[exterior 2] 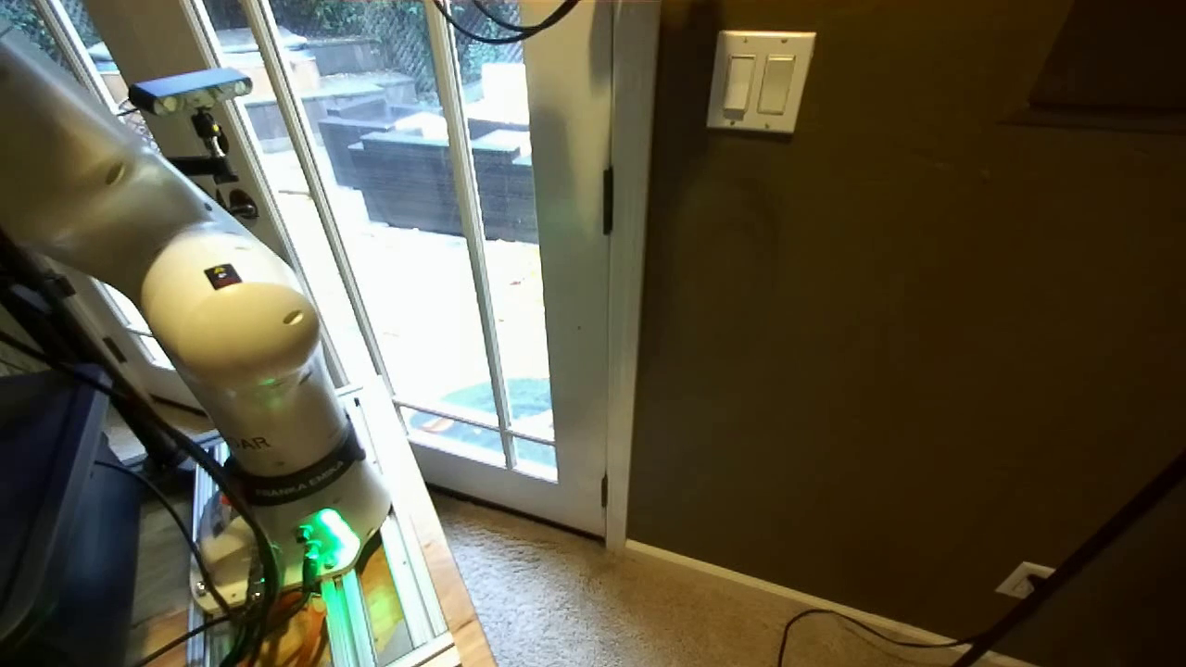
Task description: Turn off the light switch on the right.
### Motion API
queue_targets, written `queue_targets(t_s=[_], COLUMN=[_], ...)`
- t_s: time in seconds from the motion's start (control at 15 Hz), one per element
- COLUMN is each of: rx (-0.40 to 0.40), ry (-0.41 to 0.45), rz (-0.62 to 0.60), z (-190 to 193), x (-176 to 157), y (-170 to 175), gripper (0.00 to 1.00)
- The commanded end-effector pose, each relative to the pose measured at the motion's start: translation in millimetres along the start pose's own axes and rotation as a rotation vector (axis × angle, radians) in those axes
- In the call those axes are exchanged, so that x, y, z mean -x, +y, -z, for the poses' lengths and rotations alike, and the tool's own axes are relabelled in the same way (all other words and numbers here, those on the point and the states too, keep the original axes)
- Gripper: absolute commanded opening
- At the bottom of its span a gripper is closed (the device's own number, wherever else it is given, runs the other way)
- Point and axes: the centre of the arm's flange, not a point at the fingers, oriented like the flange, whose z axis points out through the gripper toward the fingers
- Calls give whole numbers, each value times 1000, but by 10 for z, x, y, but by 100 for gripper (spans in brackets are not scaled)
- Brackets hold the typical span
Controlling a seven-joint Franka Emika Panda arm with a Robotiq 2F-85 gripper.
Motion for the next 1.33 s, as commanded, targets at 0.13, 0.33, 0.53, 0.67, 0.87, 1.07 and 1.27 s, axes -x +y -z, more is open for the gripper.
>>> queue_targets(t_s=[0.13, 0.33, 0.53, 0.67, 0.87, 1.07, 1.27], rx=[-4, 20, 69, 110, 148, 159, 199], ry=[-7, -69, -173, -235, -270, -240, -250], rz=[17, 34, 56, 98, 159, 231, 265], z=[-5, 9, 189, 324, 444, 404, 357], x=[-20, 13, 25, 46, 11, -35, -22], y=[13, 90, 225, 338, 646, 1010, 1319], gripper=[100, 100, 100, 100, 89, 59, 38])
